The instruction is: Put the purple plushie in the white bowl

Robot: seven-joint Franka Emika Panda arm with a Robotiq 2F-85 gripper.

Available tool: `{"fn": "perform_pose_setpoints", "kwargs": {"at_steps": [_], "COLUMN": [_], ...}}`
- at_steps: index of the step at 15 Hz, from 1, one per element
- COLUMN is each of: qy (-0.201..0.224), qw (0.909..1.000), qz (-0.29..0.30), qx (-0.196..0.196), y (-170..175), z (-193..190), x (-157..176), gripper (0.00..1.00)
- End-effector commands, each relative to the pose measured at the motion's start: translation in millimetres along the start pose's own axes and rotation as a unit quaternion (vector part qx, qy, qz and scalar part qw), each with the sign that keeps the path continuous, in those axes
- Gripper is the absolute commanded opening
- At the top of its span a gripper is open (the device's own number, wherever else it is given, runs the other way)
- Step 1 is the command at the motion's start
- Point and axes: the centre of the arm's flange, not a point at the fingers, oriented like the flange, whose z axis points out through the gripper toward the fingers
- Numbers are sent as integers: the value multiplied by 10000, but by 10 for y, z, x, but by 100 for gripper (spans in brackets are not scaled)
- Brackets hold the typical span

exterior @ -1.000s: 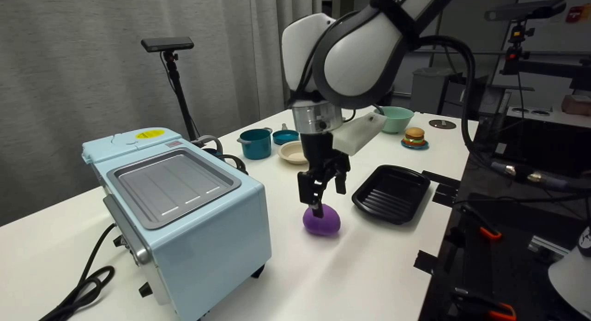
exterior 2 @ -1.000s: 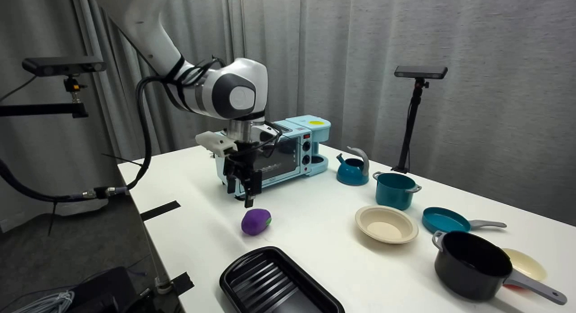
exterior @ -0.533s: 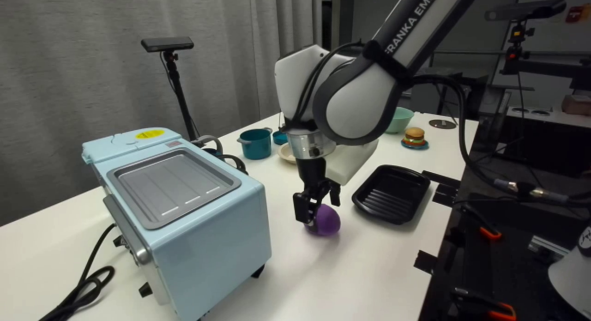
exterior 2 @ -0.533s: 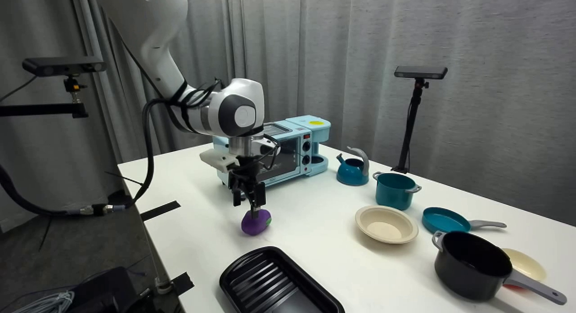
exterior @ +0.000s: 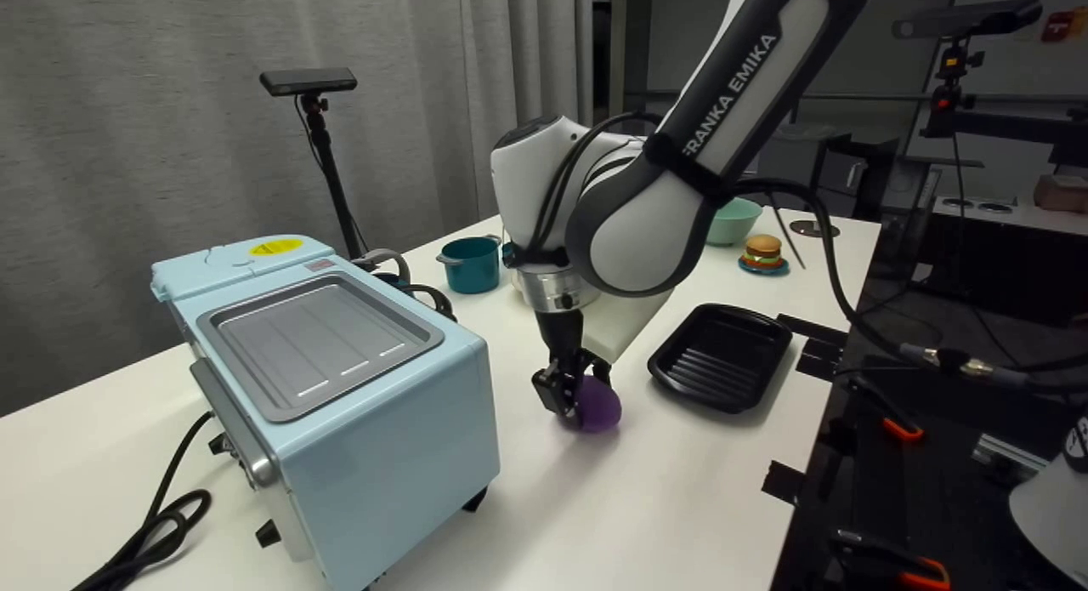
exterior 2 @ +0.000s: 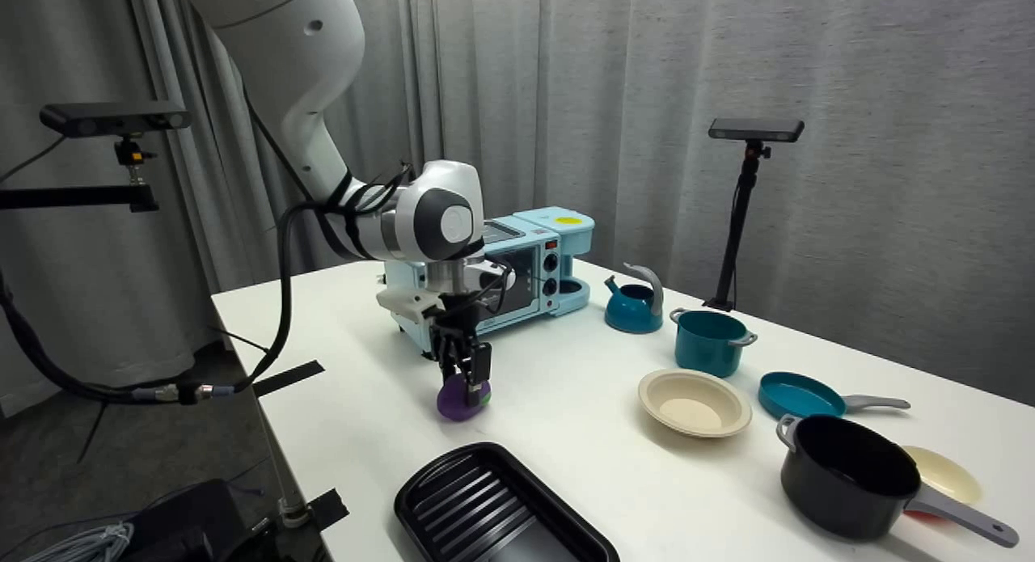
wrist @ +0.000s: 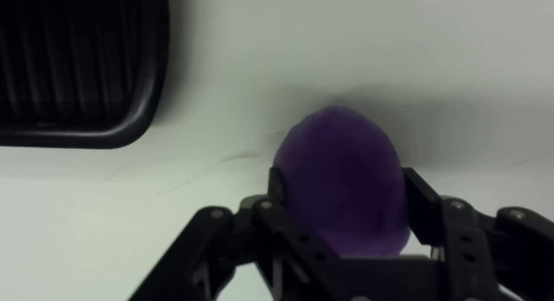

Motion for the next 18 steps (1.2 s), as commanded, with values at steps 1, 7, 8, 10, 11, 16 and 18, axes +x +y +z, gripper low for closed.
{"fn": "perform_pose_setpoints", "kwargs": {"at_steps": [1, 7, 8, 10, 11, 16, 18], "qy": [190, 739, 861, 1083, 1186, 1494, 1538], "qw": [9997, 9964, 9949, 9915, 9897, 9800, 9758], "qz": [126, 385, 464, 631, 716, 1273, 1530], "qx": [-91, 176, 236, 343, 374, 343, 265], "y": [-15, 133, 172, 263, 318, 743, 983], "z": [-84, -776, -920, -1161, -1261, -1467, -1444], "x": [149, 488, 593, 798, 909, 1484, 1684], "gripper": [37, 7, 5, 4, 5, 5, 5]}}
